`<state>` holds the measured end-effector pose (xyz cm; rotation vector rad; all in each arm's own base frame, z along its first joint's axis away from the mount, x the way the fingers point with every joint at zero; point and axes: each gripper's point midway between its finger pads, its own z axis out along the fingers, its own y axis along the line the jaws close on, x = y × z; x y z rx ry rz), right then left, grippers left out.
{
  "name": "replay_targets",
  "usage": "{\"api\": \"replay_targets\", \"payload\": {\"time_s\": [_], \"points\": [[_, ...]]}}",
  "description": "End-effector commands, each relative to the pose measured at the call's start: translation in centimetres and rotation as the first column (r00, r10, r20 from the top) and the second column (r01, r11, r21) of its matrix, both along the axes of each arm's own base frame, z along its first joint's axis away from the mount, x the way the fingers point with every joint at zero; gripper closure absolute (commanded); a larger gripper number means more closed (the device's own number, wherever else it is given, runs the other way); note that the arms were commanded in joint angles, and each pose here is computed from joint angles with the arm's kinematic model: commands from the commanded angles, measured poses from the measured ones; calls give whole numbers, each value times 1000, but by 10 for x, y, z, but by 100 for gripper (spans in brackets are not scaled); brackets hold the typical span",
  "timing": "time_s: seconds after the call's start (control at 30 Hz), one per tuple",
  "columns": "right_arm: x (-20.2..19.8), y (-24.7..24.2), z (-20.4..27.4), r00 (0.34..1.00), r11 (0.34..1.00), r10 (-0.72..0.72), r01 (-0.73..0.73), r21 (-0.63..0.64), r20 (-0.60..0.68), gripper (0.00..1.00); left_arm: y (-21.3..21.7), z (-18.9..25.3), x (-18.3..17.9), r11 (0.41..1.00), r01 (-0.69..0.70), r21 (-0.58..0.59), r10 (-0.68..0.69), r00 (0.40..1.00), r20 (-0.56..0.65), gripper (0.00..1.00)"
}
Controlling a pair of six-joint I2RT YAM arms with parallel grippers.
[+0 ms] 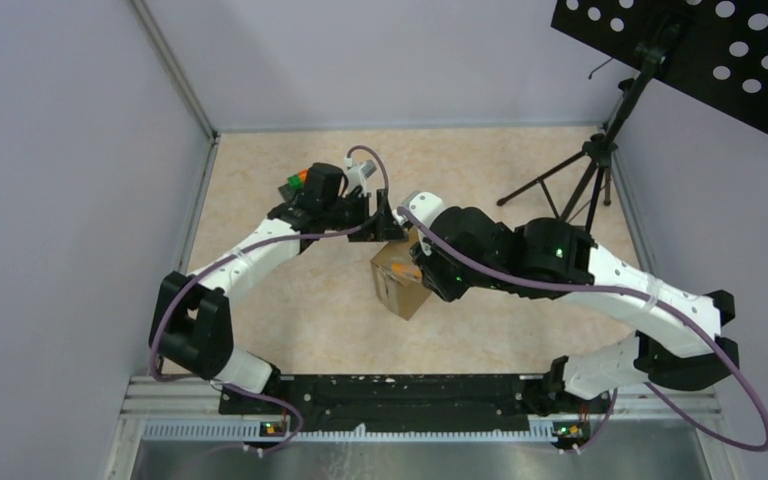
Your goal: Unpack the express box
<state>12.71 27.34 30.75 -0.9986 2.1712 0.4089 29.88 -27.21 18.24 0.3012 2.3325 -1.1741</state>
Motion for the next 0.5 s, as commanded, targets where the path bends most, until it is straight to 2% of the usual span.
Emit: {"api": "replay_targets", "payload": {"time_s": [0.0, 0.27, 0.47], "points": [[7, 8, 17, 999, 999, 12, -14, 33, 53, 100, -10, -6, -7, 1000, 22, 15, -22, 1000, 1, 17], [8, 12, 1, 999, 999, 30, -30, -15, 43, 100, -22, -19, -34, 999, 48, 12, -48, 997, -54, 20], [10, 11, -6, 999, 999, 15, -13, -40, 45, 100, -18, -26, -42, 1000, -17, 19, 19, 993, -113, 23]]}}
